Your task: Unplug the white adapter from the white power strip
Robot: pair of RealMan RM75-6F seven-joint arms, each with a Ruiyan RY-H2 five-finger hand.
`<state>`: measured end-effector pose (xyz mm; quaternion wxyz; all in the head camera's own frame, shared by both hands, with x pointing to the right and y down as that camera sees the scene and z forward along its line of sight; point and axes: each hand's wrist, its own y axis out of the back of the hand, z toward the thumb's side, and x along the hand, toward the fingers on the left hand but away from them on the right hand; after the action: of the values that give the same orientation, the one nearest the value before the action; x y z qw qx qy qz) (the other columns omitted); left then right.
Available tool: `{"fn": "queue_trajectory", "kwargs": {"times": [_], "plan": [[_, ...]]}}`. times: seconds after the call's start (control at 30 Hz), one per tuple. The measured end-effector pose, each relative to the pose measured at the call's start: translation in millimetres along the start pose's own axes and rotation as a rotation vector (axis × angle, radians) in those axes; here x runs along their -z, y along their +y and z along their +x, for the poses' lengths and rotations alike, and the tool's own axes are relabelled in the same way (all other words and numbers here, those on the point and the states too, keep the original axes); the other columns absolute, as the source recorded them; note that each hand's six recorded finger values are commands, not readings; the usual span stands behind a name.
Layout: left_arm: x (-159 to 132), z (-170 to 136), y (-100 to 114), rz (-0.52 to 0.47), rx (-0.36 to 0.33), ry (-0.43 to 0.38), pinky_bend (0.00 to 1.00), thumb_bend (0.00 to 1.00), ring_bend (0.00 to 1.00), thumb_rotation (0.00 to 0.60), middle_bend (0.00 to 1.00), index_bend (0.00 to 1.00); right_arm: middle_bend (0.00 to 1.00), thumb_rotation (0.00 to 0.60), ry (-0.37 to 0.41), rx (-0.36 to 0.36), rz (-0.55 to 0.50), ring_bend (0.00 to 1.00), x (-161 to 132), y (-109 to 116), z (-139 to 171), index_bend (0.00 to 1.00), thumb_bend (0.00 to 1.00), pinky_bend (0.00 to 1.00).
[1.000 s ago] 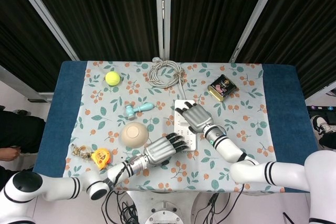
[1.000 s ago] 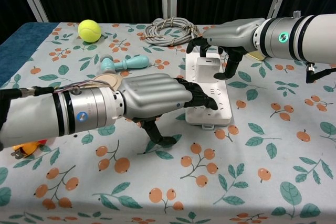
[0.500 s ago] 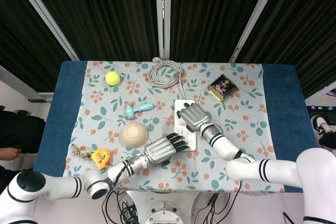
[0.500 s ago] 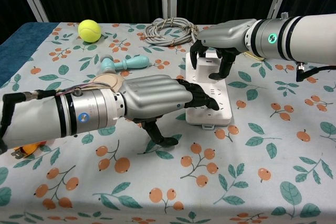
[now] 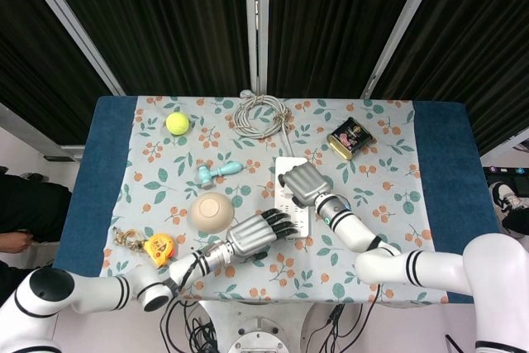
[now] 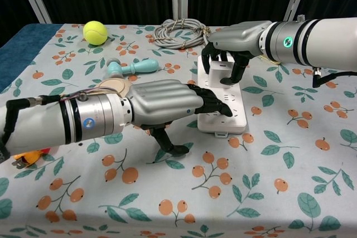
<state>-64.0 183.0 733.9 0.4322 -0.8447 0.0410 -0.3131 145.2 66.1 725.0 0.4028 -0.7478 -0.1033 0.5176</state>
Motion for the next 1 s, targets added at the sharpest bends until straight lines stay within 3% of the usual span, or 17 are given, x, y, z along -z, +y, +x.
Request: {"fn": "queue_trajectory", "kwargs": {"times": [0.2,1.0], "plan": [[5,0,-2,-0.011,0.010,0.010,0.12,0.28,0.06,0.600,0.14,0.12,0.71,0.600,-0.004,0.024,-0.034,0.47,7,-1,3,1.00,0.32,0.53],[16,1,-6,-0.034,0.032,0.038,0.13,0.28,0.06,0.600,0.14,0.12,0.78,0.600,0.000,0.070,-0.075,0.54,27,-2,20,1.00,0.33,0.57]]}}
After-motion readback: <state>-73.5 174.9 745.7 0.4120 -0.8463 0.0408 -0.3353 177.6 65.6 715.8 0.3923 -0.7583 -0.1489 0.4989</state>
